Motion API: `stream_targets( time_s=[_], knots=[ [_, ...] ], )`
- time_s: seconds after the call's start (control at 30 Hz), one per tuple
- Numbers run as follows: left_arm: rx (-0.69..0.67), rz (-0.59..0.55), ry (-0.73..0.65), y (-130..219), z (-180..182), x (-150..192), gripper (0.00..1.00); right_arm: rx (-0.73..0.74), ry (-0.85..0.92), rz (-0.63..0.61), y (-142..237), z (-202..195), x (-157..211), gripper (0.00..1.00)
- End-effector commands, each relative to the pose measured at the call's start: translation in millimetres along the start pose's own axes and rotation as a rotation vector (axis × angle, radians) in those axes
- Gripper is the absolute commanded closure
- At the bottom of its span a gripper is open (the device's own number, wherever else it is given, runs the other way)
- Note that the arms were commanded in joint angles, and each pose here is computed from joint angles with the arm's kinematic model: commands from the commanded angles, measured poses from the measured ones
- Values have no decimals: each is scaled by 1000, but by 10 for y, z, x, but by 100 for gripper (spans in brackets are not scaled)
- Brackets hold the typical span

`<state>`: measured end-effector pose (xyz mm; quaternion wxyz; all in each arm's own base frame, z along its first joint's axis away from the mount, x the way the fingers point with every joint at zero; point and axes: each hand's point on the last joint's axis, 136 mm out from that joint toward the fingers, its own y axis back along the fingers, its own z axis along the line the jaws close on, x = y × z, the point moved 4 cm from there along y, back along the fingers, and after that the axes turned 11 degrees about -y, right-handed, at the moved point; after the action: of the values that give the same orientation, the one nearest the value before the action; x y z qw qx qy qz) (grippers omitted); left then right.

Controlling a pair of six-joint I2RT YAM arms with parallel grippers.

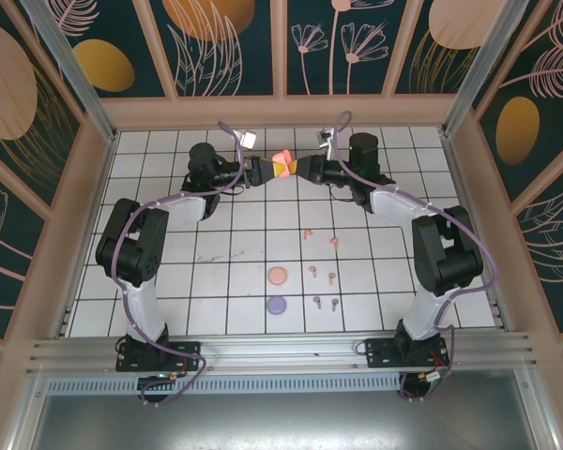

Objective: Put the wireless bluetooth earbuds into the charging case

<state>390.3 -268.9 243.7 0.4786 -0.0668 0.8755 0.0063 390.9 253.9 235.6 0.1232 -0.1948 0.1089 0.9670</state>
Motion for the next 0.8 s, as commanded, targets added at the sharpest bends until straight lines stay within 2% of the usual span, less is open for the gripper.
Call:
stream_targets(
  time_s=[0.0,0.17,0.33,0.47,0.77],
  knots=[
    [18,-1,-15,-16,-5,44,100,-47,44,-2,-23,122,-56,98],
    [-4,-6,4,-18,58,76,98,-41,43,-6,-20,139,-81,100],
    [-54,-21,3,-12,132,81,61,17,28,-20,-23,62,-121,100],
    [-118,3,-28,2,187,69,44,118,16,-31,-6,-109,-176,100],
    [-240,145,-120,68,221,17,31,345,99,3,55,-392,-346,100]
  ],
)
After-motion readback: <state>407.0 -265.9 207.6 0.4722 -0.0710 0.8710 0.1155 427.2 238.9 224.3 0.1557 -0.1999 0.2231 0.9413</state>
